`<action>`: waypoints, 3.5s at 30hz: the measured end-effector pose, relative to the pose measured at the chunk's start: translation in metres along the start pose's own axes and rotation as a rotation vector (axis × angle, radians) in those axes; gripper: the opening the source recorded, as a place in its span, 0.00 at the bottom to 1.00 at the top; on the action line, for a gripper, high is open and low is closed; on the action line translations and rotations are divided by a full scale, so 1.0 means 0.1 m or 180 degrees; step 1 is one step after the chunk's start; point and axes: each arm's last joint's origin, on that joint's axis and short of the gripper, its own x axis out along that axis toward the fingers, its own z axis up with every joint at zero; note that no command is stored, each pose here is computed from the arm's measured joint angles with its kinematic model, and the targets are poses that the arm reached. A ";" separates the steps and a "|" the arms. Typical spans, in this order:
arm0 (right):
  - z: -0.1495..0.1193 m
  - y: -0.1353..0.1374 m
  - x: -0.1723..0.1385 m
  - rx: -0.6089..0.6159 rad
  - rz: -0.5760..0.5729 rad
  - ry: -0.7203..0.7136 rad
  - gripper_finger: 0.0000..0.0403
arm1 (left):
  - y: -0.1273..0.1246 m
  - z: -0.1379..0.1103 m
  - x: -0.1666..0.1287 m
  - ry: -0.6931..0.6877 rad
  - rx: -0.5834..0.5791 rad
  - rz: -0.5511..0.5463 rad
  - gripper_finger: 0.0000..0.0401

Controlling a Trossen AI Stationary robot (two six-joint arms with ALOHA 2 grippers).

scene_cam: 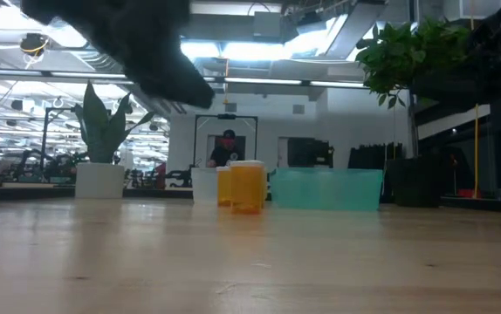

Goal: Pick and place medicine bottles into bin by pill shape (circle, oval)
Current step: Put the orange capsule bottle into the transparent bin

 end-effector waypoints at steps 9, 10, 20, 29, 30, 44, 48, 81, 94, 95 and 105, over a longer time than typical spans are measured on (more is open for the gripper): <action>0.00 0.00 0.00 -0.0005 0.0000 -0.0001 0.38 | -0.13 0.44 0.29 0.0784 -0.0173 0.0422 0.48; 0.00 0.00 0.00 -0.0006 0.0000 0.0000 0.38 | -0.16 0.48 0.32 0.0810 -0.0097 0.0391 0.48; 0.00 0.00 0.00 0.0001 0.0000 -0.0001 0.38 | -0.27 0.80 0.41 0.0865 -0.0166 -0.0173 0.49; 0.00 0.00 0.00 -0.0006 0.0000 -0.0001 0.38 | 0.02 0.81 0.46 0.1371 -0.0626 -0.0212 0.67; 0.00 0.00 0.00 -0.0006 0.0000 -0.0002 0.38 | 0.04 0.81 0.47 0.1388 -0.0636 -0.0187 0.68; 0.00 0.00 0.00 -0.0079 0.0000 0.0000 0.38 | 0.09 0.63 0.62 0.1811 -0.0490 -0.0075 0.69; 0.00 0.00 0.00 -0.0089 0.0000 0.0014 0.38 | 0.07 0.43 0.81 0.2109 -0.0508 0.0053 0.69; 0.00 0.00 0.00 -0.0087 -0.0001 0.0022 0.38 | 0.27 0.34 1.29 0.1574 -0.0801 0.0643 0.69; -0.01 0.01 0.01 -0.0108 -0.0003 0.0043 0.38 | 0.26 0.38 1.29 0.1630 -0.0793 0.0583 0.69; -0.01 0.01 0.01 -0.0108 -0.0002 0.0043 0.38 | 0.26 0.40 1.29 0.1605 -0.0793 0.0584 0.69; -0.01 0.01 0.01 -0.0108 -0.0002 0.0043 0.38 | 0.25 0.49 1.26 0.1648 -0.0705 0.0606 0.66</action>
